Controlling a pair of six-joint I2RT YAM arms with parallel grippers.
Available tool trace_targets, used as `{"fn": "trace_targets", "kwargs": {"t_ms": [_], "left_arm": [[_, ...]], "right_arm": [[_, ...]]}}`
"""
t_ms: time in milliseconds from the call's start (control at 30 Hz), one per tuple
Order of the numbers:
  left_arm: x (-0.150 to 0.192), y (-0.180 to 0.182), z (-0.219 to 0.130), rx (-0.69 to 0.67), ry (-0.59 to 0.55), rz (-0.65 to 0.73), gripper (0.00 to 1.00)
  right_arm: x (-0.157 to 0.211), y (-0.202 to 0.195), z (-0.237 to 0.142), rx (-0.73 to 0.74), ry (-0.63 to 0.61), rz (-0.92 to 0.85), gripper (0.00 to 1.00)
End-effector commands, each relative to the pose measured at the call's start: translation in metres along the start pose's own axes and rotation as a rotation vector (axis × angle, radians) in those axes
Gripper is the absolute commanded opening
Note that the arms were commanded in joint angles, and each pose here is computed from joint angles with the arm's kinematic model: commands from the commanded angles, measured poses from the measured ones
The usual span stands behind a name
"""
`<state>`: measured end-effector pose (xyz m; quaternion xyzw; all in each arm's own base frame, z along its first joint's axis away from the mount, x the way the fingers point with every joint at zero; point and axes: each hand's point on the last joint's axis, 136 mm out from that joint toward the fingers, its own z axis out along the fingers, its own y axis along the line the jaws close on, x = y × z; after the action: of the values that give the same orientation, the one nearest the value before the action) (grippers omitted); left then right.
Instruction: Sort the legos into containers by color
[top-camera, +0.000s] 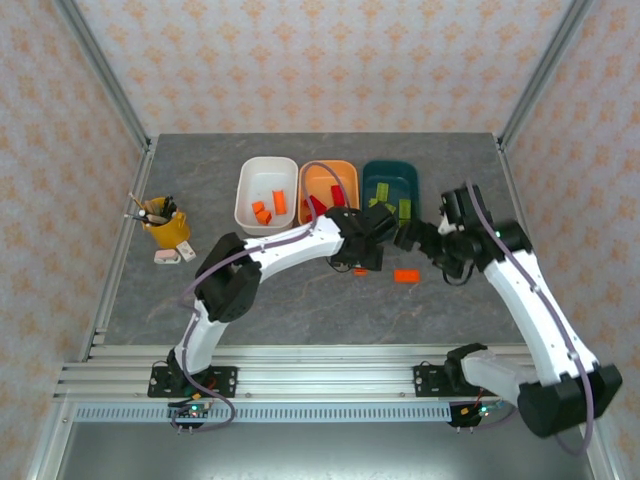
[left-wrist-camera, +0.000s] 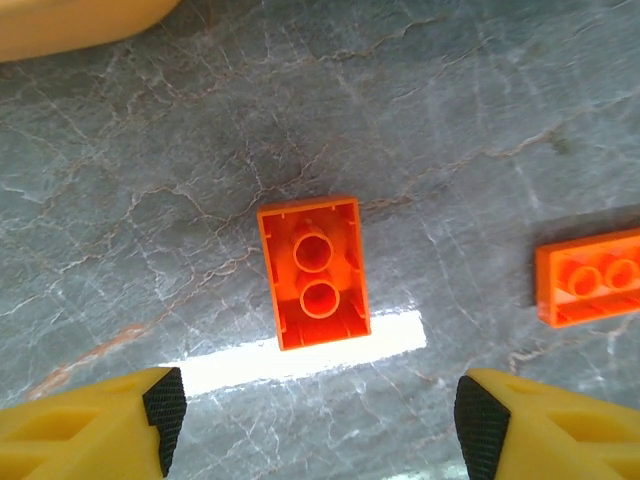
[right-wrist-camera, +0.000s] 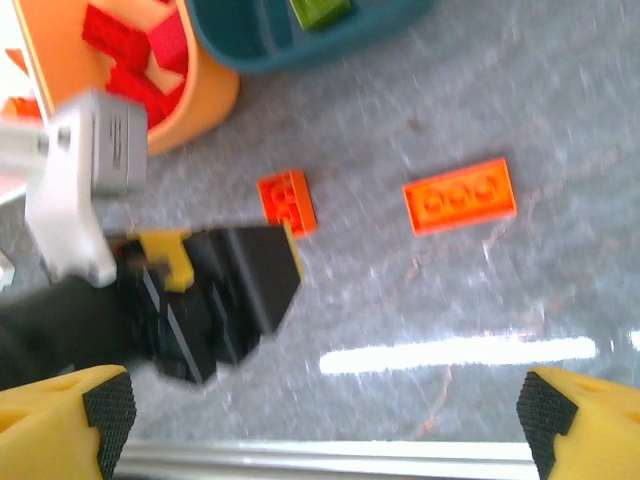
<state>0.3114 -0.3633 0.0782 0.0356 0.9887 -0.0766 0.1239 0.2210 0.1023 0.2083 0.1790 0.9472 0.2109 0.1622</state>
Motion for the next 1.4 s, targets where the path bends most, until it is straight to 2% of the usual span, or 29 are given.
{"fn": "trace_targets", "kwargs": {"t_ms": [0, 100, 333, 433, 567, 633, 733, 900, 1000, 1100, 1367], "left_arm": [[-0.004, 0.012, 0.005, -0.097, -0.010, -0.001, 0.75], [-0.003, 0.011, 0.019, -0.114, 0.008, 0.005, 0.74], [-0.006, 0.006, 0.044, -0.146, 0.031, 0.032, 0.65], [-0.008, 0.008, 0.050, -0.172, 0.028, 0.040, 0.57], [-0.009, 0.011, 0.053, -0.192, 0.019, 0.046, 0.39], [-0.012, 0.013, 0.051, -0.201, 0.007, 0.051, 0.32], [-0.018, 0.014, 0.037, -0.203, -0.023, 0.054, 0.29], [-0.038, 0.021, -0.019, -0.154, -0.101, 0.013, 0.29], [-0.053, 0.045, -0.053, -0.134, -0.131, -0.043, 0.29], [-0.072, 0.081, -0.077, -0.139, -0.156, -0.101, 0.30], [-0.130, 0.193, -0.094, -0.211, -0.210, -0.271, 0.30]], "right_arm": [[0.032, -0.013, -0.012, -0.025, 0.042, 0.072, 0.99], [0.044, -0.022, -0.012, -0.018, 0.059, 0.083, 0.99], [0.050, -0.023, -0.017, -0.039, 0.052, 0.087, 0.90], [0.052, -0.022, -0.018, -0.048, 0.057, 0.088, 0.86], [0.051, -0.020, -0.019, -0.059, 0.051, 0.088, 0.83], [0.051, -0.018, -0.020, -0.071, 0.052, 0.084, 0.83], [0.049, -0.007, -0.024, -0.126, 0.039, 0.065, 0.83], [0.031, 0.030, -0.049, -0.293, -0.047, -0.025, 0.84], [0.020, 0.054, -0.056, -0.386, -0.078, -0.067, 0.84], [0.014, 0.074, -0.053, -0.404, -0.088, -0.122, 0.85], [0.000, 0.149, -0.024, -0.447, -0.095, -0.237, 0.88]]}}
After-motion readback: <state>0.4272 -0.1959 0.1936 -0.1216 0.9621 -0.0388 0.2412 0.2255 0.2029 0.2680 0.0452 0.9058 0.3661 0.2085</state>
